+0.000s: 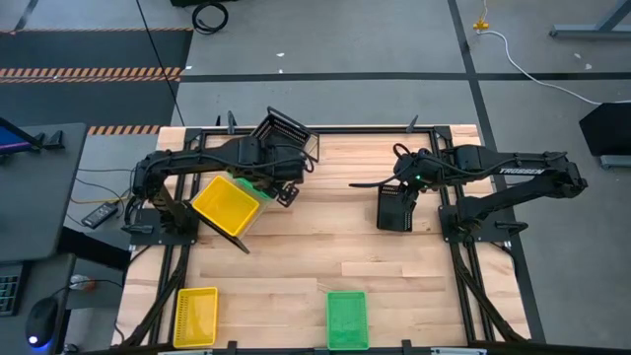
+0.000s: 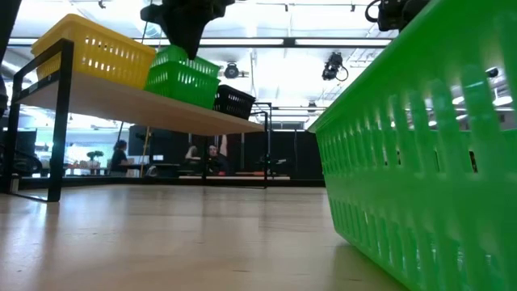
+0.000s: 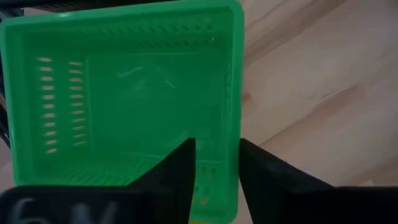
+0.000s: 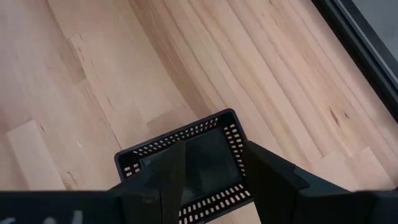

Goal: Stack baskets on shelf by color
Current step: Stack the top green bin on top of the other green bin on the shelf, then stack the black bin on top of the other black bins on the shelf

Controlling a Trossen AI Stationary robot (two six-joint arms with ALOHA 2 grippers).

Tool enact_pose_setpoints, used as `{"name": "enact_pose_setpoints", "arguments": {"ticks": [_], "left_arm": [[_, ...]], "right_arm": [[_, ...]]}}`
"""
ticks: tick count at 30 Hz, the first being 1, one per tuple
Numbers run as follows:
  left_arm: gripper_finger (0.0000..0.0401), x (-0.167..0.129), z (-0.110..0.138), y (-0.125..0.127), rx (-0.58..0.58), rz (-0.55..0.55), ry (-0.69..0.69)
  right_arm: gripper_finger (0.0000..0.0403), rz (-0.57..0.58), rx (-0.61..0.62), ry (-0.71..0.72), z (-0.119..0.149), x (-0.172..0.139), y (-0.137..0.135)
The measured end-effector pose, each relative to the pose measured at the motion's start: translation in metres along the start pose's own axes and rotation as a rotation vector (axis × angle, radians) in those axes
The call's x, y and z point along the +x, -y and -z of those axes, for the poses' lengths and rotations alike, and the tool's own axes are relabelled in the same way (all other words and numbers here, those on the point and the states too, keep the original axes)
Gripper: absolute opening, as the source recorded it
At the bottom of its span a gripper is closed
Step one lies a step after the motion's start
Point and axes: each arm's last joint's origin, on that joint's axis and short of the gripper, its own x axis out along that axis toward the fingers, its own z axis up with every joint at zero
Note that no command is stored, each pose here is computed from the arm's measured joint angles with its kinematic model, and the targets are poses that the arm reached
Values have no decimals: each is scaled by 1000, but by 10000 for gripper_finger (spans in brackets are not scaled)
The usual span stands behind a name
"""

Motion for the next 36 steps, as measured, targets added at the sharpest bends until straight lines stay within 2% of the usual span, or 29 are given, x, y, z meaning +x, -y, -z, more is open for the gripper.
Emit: {"name": "enact_pose_setpoints", "arguments": {"ticks": [7, 12, 15, 21, 27, 32, 36], "left_arm": [[128, 0, -2, 2, -26, 30, 9], [128, 0, -4, 6, -44, 76, 23], [128, -4, -6, 7, -21, 103, 46], [128, -37, -13, 7, -12, 144, 213], [128, -80, -19, 0, -44, 218, 400], [128, -110, -20, 2, -44, 327, 551], [128, -121, -21, 7, -64, 391, 621]], "right_arm": [[166, -16, -3, -7, 0, 0, 0], [166, -51, -48, -40, 2, 0, -1], [166, -105, -64, -61, 3, 0, -3], [170, -187, -98, -112, 11, 6, -10], [190, -296, -82, -183, 30, 28, -25], [216, -323, -96, -215, 50, 44, -37], [231, -328, -113, -250, 66, 54, -44]]}}
